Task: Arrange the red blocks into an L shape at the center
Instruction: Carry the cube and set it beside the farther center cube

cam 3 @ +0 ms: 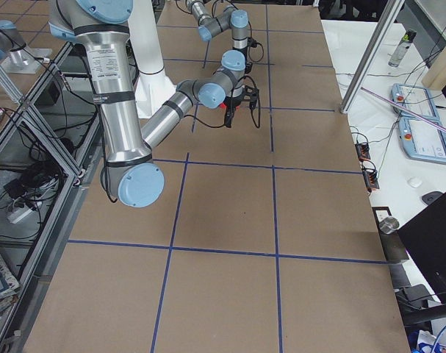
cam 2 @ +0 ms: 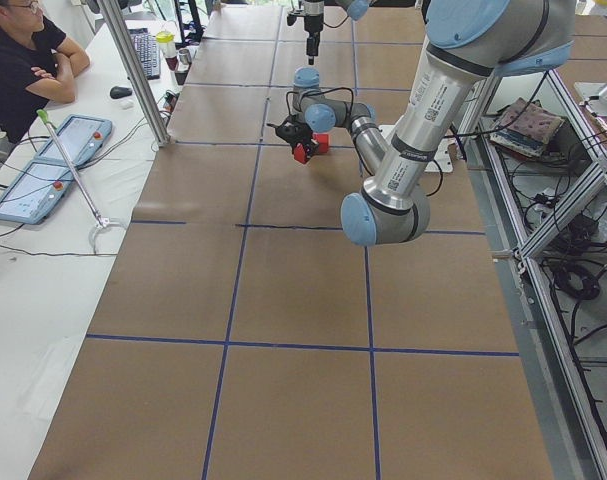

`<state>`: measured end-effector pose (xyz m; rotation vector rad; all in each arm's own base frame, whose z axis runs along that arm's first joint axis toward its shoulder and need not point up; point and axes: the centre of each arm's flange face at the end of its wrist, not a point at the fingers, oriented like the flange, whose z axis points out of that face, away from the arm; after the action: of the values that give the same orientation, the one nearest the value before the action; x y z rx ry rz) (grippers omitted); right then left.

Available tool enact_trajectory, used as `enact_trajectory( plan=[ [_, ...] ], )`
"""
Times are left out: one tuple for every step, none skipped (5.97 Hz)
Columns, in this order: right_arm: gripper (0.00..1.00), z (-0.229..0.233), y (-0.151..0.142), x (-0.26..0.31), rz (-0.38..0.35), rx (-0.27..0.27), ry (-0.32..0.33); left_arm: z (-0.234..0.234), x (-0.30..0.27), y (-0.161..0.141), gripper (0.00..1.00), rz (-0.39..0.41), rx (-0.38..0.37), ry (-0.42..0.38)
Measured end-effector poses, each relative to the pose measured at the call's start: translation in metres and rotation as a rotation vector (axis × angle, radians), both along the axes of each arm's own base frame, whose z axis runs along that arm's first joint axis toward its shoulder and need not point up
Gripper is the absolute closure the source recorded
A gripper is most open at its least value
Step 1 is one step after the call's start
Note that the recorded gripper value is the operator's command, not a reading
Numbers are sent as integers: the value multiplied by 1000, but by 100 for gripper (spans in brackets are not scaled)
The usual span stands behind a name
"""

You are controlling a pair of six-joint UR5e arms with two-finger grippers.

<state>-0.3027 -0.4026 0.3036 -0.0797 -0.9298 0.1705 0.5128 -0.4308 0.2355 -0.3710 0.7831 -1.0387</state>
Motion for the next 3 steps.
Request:
enact_trajectory(
  plan=[
    [0,-1,0,0,0,2,-1,-1,9,0,100,-65,-80,-16],
    [0,-2,0,1,1,3,-3,-2,16,0,100,-121,-143,-30],
    [0,-3,1,1,1,4,-4,-7,24,-2,100,-179,-208,-33]
  ],
)
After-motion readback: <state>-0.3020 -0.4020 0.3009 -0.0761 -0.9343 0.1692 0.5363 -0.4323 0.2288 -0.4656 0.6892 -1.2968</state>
